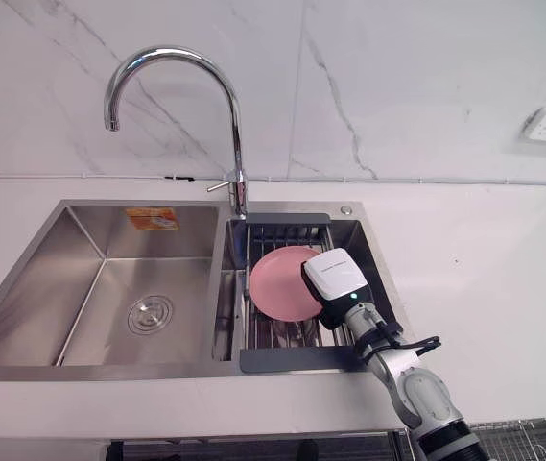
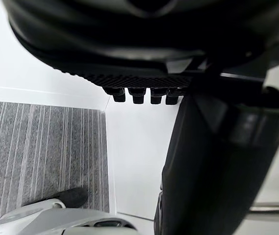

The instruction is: Walk over to the sink, pick up the cup, carry it to the dishwasher, place the cup inside the dishwasher, then close the dishwasher door

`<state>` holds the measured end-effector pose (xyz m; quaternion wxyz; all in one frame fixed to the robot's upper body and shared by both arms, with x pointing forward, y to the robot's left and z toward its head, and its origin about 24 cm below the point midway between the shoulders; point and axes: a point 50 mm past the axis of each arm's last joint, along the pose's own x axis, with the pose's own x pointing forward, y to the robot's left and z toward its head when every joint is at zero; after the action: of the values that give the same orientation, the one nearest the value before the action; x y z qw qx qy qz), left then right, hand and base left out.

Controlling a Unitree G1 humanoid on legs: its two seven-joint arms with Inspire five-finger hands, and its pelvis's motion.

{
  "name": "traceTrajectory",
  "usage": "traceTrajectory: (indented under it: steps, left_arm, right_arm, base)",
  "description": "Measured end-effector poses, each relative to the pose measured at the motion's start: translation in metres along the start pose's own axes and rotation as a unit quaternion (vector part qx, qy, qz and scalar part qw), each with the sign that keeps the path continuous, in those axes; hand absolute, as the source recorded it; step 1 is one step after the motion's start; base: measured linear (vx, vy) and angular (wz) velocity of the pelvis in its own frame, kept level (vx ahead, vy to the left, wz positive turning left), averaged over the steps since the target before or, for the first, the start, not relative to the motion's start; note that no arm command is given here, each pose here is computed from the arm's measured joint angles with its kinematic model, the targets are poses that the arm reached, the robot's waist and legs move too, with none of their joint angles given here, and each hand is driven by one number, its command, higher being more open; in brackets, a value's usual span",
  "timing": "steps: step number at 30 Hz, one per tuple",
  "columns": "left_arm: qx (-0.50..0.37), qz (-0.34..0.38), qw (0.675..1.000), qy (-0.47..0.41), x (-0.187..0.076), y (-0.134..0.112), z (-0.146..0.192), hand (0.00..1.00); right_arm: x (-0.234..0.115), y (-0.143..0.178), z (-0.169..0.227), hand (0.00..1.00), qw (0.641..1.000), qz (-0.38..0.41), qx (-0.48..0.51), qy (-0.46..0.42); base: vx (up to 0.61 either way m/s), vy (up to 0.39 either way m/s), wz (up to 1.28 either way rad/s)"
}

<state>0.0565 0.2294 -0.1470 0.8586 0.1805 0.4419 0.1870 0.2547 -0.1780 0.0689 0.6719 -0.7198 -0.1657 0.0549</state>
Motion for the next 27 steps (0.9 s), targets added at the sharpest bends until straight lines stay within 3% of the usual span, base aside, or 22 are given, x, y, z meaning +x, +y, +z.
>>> traceTrajectory:
  steps: [6,7,11,14,21,27]
  left_arm:
    - [-0.010,0.009,1.000,-0.004,-0.002,-0.002,0.001,1.00]
    - [-0.012,0.010,1.000,-0.003,-0.002,-0.003,0.000,1.00]
    - [-0.019,0.014,1.000,-0.002,-0.004,-0.004,-0.001,1.00]
    - [-0.021,0.015,1.000,0.001,-0.004,-0.004,-0.002,1.00]
    - [-0.023,0.016,1.000,0.001,-0.004,-0.004,-0.002,1.00]
    - [-0.026,0.017,1.000,0.003,-0.004,-0.003,-0.003,1.00]
  right_arm:
    - [-0.001,-0.015,-0.027,0.00,0.986,-0.088,0.099,0.102]
    - [0.001,-0.021,-0.031,1.00,0.978,-0.121,0.120,0.122]
    - [0.010,-0.062,-0.056,1.00,0.934,-0.264,0.152,0.188]
    - [0.008,-0.076,-0.060,1.00,0.920,-0.300,0.161,0.193]
    - [0.007,-0.068,-0.058,1.00,0.923,-0.266,0.196,0.196]
    - [0.006,-0.057,-0.056,1.00,0.945,-0.179,0.206,0.179]
  base:
    - [0.05,-0.006,-0.01]
    - [0.05,0.020,-0.04]
    - [0.02,0.013,-0.01]
    - [0.00,0.007,-0.01]
    - [-0.02,0.008,-0.01]
    - [0.00,0.000,0.00]
